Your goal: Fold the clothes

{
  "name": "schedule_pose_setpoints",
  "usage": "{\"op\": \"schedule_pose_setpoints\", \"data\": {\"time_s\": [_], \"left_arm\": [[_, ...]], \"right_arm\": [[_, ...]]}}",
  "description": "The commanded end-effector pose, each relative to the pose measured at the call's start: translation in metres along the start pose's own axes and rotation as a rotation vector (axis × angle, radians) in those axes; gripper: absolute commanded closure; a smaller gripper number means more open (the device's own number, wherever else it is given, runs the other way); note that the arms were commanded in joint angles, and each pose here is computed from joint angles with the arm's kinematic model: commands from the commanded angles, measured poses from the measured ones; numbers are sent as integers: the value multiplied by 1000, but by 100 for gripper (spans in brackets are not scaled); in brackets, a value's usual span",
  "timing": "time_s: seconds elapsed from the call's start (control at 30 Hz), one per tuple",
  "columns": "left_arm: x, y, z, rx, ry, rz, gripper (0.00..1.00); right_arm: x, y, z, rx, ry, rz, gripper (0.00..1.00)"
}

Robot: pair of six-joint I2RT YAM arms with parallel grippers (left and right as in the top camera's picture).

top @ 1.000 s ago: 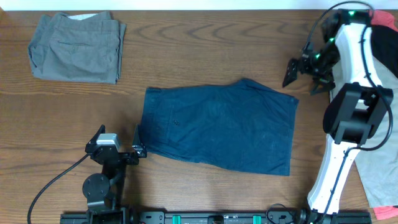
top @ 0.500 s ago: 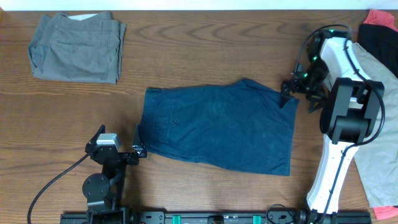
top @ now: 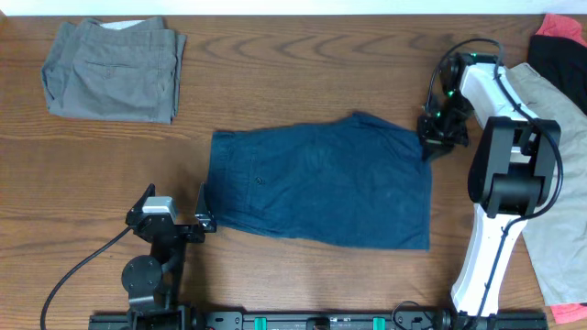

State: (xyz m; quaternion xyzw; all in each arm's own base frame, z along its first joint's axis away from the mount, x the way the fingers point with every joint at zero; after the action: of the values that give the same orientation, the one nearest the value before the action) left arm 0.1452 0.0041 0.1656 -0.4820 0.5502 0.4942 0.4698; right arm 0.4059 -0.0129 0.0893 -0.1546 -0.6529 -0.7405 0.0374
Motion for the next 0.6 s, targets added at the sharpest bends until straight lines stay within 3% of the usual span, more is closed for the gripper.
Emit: {"op": "schedule_pose_setpoints", "data": {"time_s": [0.0,0.27,0.57], "left_arm": [[10,-1,-1,14,-7,41,2],[10,-1,-1,14,-7,41,2],[10,-1,-1,14,-7,41,2]], "right_arm": [[-15,-28,9,-5,7,-29,99],[-33,-27,17,25,-49,-169,99],[-32,-23,-14,169,-204,-171,99]]}}
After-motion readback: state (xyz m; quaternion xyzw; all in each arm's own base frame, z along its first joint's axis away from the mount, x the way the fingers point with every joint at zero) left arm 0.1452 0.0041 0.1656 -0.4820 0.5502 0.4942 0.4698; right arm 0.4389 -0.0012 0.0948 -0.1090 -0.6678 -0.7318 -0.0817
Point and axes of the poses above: each gripper's point midway between its finger pads, its own y axis back along the fingers, its own z axis along the line the jaws close on, x = y × z, the point moved 10 cm from there along y, back along the fingers, and after that the axes turned 2 degrees about -y, right-handed, at the moved point
